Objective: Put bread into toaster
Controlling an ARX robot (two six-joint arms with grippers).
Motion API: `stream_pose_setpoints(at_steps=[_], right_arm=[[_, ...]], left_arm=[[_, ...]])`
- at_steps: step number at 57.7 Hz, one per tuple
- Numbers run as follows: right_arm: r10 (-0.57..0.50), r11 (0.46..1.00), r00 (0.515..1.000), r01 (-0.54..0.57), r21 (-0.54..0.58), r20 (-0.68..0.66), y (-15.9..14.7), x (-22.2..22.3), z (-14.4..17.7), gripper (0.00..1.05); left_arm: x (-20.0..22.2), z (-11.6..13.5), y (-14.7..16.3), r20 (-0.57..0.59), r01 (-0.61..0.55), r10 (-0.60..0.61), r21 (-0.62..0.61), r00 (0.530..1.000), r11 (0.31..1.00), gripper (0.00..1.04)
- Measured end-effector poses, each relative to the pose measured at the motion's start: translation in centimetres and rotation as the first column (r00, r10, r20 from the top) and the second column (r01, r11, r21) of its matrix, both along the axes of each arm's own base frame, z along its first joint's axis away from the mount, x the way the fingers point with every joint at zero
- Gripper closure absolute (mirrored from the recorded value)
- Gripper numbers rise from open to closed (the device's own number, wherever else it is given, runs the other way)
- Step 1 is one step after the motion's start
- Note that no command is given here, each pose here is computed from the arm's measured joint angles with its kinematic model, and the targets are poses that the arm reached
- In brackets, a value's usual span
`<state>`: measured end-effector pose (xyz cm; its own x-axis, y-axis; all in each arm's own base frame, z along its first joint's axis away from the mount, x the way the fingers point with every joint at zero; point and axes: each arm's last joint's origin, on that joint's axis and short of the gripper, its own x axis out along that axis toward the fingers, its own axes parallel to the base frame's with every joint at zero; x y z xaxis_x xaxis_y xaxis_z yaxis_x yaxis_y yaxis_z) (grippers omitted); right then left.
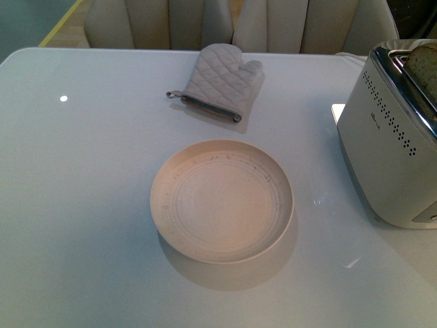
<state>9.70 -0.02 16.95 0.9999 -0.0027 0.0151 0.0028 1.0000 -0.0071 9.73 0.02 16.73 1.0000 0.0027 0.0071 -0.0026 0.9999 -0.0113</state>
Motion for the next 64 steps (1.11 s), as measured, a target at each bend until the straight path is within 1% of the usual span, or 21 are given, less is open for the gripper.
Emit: stream_pose_setpoints(at_steps=[5, 6, 14, 15, 18, 22, 26, 64], right_arm=[[0.0, 1.0, 1.0, 0.0, 0.0, 0.0, 0.0, 0.0, 0.0, 0.58], [0.0, 1.0, 1.0, 0.0, 0.0, 0.0, 0.0, 0.0, 0.0, 0.57], [0.0, 1.0, 1.0, 0.0, 0.0, 0.0, 0.0, 0.0, 0.0, 0.3], [0.0, 1.0, 1.0, 0.0, 0.0, 0.0, 0.0, 0.0, 0.0, 0.29], [0.0, 1.0, 1.0, 0.0, 0.0, 0.0, 0.0, 0.0, 0.0, 0.18], [0.0, 1.0, 1.0, 0.0, 0.001, 0.0, 0.0, 0.0, 0.0, 0.08], [0.0, 1.0, 1.0, 0.0, 0.001, 0.0, 0.0, 0.0, 0.0, 0.09], [0.0, 1.0, 1.0, 0.0, 0.001, 0.0, 0.0, 0.0, 0.0, 0.09]], left_arm=[[0.0, 0.0, 0.0, 0.0, 0.0, 0.0, 0.0, 1.0, 1.0, 0.07], [0.0, 0.0, 0.0, 0.0, 0.0, 0.0, 0.0, 1.0, 1.0, 0.07], [0.0, 0.0, 0.0, 0.0, 0.0, 0.0, 0.0, 1.0, 1.0, 0.07], [0.0, 0.0, 0.0, 0.0, 0.0, 0.0, 0.0, 1.0, 1.0, 0.07], [0.0, 0.0, 0.0, 0.0, 0.0, 0.0, 0.0, 1.0, 1.0, 0.07], [0.0, 0.0, 0.0, 0.0, 0.0, 0.0, 0.0, 1.0, 1.0, 0.07], [0.0, 0.0, 0.0, 0.0, 0.0, 0.0, 0.0, 1.0, 1.0, 0.07], [0.0, 0.0, 0.0, 0.0, 0.0, 0.0, 0.0, 1.0, 1.0, 0.07]])
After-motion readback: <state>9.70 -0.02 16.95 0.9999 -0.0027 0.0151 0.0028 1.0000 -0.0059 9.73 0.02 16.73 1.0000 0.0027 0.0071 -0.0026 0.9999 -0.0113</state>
